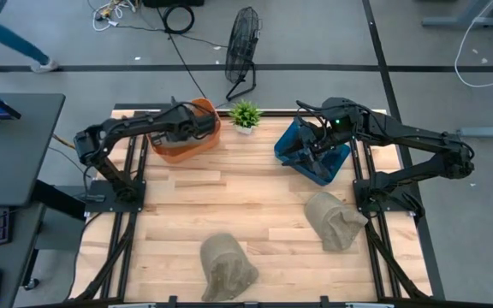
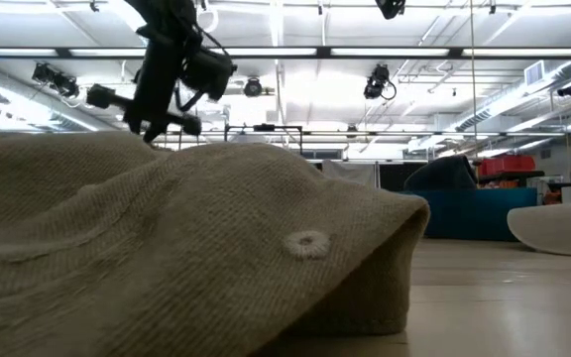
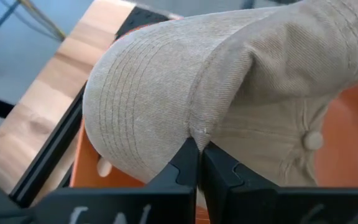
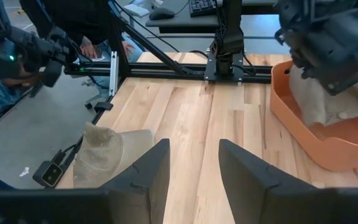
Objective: Pick & Place hat
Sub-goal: Put the top brown cap into the orange bin
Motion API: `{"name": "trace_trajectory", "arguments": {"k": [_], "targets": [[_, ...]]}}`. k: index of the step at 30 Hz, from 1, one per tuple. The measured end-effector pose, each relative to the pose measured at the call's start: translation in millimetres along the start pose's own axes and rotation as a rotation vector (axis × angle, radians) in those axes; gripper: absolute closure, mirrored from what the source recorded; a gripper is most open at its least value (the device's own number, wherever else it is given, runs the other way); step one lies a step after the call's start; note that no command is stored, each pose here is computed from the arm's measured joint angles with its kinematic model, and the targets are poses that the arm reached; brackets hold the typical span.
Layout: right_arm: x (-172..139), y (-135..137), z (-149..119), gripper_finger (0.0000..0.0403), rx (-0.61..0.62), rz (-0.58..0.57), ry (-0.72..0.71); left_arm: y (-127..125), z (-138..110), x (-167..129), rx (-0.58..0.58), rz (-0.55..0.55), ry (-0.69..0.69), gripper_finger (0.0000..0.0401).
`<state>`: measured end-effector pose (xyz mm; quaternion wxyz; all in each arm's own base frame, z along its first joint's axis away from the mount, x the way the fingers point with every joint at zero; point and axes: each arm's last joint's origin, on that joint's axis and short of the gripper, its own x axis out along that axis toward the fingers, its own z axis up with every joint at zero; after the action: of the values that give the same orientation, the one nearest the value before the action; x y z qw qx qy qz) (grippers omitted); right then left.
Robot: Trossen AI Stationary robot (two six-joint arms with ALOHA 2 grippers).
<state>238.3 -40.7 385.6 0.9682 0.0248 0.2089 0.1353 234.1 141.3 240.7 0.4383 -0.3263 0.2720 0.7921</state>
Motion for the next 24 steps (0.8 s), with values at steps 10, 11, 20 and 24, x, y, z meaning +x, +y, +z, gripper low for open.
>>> {"name": "trace_trajectory", "arguments": {"k": [10,11,20,24], "targets": [[0.0,0.0,-0.2,0.0263,0.000,0.000,0.002,11.4,-25.2,21.3,0.074,0.074,0.078,0.0389],[0.0,0.0,-0.2,0.0263,-0.003,0.000,0.002,11.7,-26.0,21.7,0.085,0.076,0.094,0.0389],[0.0,0.1,-1.4,0.0263,-0.001,0.001,0.013,10.0,-21.5,28.3,0.167,0.069,0.230,0.0340],[0.0,0.4,-2.7,0.0263,0.006,0.003,0.025,10.1,-18.0,29.6,0.172,0.075,0.248,0.0295]]}}
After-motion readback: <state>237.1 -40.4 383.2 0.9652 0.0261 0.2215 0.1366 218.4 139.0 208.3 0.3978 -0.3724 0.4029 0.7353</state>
